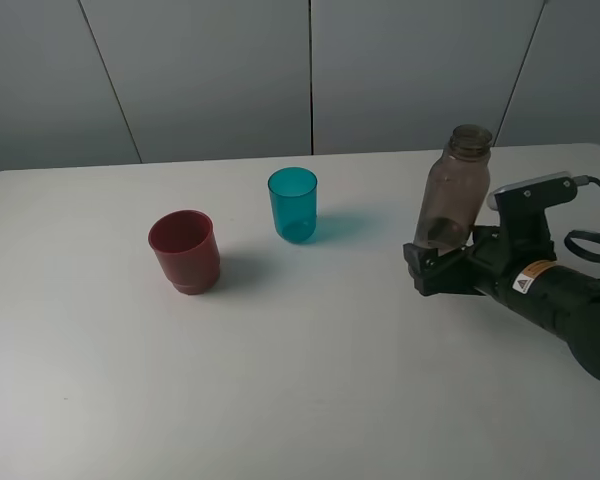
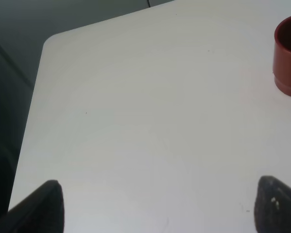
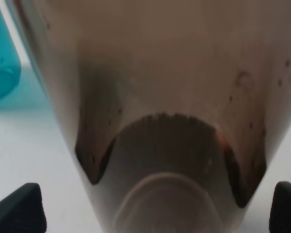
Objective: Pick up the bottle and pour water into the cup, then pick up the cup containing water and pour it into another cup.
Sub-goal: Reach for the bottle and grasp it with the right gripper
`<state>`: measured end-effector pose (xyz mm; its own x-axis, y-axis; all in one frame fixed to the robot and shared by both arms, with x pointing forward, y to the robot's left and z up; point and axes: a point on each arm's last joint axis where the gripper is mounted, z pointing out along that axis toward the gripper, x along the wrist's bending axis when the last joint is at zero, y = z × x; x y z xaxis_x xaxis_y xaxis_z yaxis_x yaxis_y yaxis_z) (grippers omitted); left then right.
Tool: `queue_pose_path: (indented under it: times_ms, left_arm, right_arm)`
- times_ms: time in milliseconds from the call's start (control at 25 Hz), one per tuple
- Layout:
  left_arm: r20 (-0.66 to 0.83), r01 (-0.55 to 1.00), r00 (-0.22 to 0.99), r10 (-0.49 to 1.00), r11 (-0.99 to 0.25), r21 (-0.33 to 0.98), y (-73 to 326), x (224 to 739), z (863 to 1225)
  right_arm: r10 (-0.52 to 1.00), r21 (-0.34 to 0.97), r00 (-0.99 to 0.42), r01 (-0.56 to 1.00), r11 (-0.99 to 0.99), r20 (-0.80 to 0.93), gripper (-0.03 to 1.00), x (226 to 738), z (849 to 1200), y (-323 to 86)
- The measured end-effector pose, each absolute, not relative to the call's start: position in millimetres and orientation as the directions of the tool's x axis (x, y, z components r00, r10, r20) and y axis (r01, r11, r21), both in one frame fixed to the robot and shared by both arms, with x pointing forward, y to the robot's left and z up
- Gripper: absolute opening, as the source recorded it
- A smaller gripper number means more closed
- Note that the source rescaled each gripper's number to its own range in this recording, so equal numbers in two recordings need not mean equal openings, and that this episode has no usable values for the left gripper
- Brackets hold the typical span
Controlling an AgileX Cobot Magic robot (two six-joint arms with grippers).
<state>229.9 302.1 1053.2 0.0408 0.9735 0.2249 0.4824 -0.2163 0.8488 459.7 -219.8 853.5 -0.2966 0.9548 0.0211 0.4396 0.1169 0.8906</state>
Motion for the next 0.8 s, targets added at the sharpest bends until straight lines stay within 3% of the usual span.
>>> queue_pose_path:
  times_ms: [800]
  left_arm:
    - [0.225, 0.482, 0.041, 0.974, -0.216, 0.849, 302.1, 229.9, 1053.2]
  right_arm:
    - [0.955, 0.911, -0.296, 0.401, 0.101, 0.024, 1.00, 476.9, 842.5, -213.5]
